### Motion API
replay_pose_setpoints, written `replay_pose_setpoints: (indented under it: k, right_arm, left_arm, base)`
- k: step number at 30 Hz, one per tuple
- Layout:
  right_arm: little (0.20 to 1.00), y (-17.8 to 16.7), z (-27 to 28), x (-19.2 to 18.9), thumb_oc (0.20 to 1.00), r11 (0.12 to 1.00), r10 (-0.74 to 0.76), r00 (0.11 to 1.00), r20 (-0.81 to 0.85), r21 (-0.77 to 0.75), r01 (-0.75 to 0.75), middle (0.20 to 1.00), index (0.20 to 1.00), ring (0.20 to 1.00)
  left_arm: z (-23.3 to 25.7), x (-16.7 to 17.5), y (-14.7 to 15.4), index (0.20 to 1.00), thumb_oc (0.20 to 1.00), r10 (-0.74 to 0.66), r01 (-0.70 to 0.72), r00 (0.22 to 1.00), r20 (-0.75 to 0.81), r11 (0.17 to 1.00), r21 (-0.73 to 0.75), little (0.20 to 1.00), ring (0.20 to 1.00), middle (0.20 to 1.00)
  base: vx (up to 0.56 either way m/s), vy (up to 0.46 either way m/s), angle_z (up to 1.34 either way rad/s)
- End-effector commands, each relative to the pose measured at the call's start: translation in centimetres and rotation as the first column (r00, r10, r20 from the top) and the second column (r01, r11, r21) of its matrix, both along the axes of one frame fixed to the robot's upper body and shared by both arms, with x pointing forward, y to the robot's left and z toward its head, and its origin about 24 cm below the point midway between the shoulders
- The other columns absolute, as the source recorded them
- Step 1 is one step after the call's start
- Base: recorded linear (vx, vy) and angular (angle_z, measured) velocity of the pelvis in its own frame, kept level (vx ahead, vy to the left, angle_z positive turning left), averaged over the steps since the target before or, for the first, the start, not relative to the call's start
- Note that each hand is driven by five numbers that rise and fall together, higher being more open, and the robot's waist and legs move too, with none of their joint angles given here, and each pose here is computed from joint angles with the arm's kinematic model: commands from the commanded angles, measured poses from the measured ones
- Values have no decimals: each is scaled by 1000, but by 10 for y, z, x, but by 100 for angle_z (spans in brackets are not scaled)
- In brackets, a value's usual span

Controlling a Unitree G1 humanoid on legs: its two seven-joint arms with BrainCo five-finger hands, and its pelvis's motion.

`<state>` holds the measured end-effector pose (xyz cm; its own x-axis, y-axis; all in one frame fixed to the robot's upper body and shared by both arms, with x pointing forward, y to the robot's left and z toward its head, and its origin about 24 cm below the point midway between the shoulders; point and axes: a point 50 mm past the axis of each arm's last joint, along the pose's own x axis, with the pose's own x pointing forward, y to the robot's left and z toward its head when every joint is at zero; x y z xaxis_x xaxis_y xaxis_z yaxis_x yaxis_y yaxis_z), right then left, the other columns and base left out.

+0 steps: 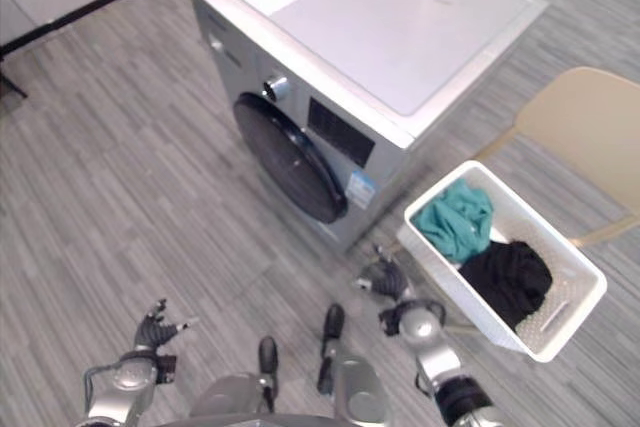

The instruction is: Grab the laundry basket,head to the washer,open it,put in the laundry and shut it.

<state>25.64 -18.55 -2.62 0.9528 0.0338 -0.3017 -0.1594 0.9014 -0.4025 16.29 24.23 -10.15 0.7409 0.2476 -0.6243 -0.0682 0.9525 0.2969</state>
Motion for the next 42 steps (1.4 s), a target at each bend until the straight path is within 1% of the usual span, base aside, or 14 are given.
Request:
replay_pose_setpoints:
  k: [1, 4, 5, 8, 9, 14, 16, 19, 22, 26, 28, 31, 35, 42]
  right_arm:
    - [1000, 25, 24, 16, 1000, 994, 90, 987, 131, 57, -98, 1000, 1000, 1000]
    - [1000, 29, 31, 21, 1000, 993, 100, 982, 159, 52, -109, 1000, 1000, 1000]
    - [1000, 38, 56, 40, 1000, 992, 109, 958, 264, 26, -120, 1000, 1000, 1000]
    - [1000, 42, 68, 49, 1000, 994, 92, 945, 315, 32, -107, 1000, 1000, 1000]
    - [1000, 42, 78, 56, 1000, 996, 63, 934, 351, 43, -83, 1000, 1000, 1000]
    - [1000, 46, 94, 68, 1000, 995, 9, 914, 406, 86, -49, 1000, 1000, 1000]
    - [1000, 51, 103, 77, 1000, 990, -31, 904, 427, 136, -31, 1000, 1000, 1000]
    - [1000, 54, 123, 97, 1000, 991, -50, 889, 456, 134, -13, 1000, 1000, 1000]
    - [1000, 46, 143, 116, 1000, 993, -79, 877, 474, 110, 30, 1000, 1000, 1000]
    - [1000, 45, 146, 118, 1000, 991, -92, 879, 468, 127, 36, 1000, 1000, 1000]
    - [1000, 53, 145, 117, 1000, 991, -57, 883, 465, 132, -6, 1000, 1000, 1000]
    - [1000, 54, 150, 109, 1000, 989, -55, 858, 512, 145, -23, 1000, 1000, 1000]
    - [1000, 41, 151, 95, 1000, 991, -92, 816, 570, 135, 17, 1000, 1000, 1000]
    - [1000, 21, 137, 72, 1000, 985, -153, 799, 582, 153, 77, 1000, 1000, 1000]
  left_arm:
    - [15, 20, 5, 1000, 1000, -49, 45, 995, 88, 998, 46, 1000, 1000, 1000]
    - [16, 22, 4, 1000, 1000, -51, 47, 994, 95, 998, 44, 1000, 1000, 1000]
    - [19, 29, -2, 1000, 1000, -61, 56, 990, 125, 998, 40, 1000, 1000, 1000]
    - [22, 33, -4, 1000, 1000, -62, 57, 987, 147, 998, 37, 1000, 1000, 1000]
    - [24, 35, -7, 1000, 1000, -64, 60, 985, 160, 998, 28, 1000, 1000, 1000]
    - [26, 38, -9, 1000, 1000, -68, 65, 982, 178, 998, 25, 1000, 1000, 1000]
    - [28, 43, -13, 1000, 1000, -75, 72, 978, 194, 997, 23, 1000, 1000, 1000]
    - [35, 53, -15, 1000, 1000, -86, 83, 969, 232, 996, 20, 1000, 1000, 1000]
    - [44, 64, -16, 1000, 1000, -105, 101, 957, 270, 994, 28, 1000, 1000, 1000]
    - [45, 66, -17, 1000, 1000, -112, 108, 955, 275, 994, 29, 1000, 1000, 1000]
    - [45, 69, -18, 1000, 1000, -118, 113, 954, 274, 993, 33, 1000, 1000, 1000]
    - [48, 72, -21, 1000, 1000, -124, 119, 950, 285, 992, 36, 1000, 1000, 1000]
    - [49, 74, -23, 1000, 1000, -122, 114, 948, 295, 992, 46, 1000, 1000, 1000]
    - [46, 69, -24, 1000, 1000, -119, 110, 953, 277, 993, 49, 1000, 1000, 1000]
  base:
    - [-3, -34, 6]
    - [-33, -11, 16]
    - [-71, -8, 26]
    - [-63, 1, 7]
    - [-51, 17, 5]
    - [-58, 19, 2]
    - [-68, 19, 13]
    - [-83, 37, 20]
    - [-35, 14, 35]
    - [6, 3, 26]
    - [22, 14, 15]
    - [24, 16, 16]
    - [14, 14, 14]
    - [15, 15, -13]
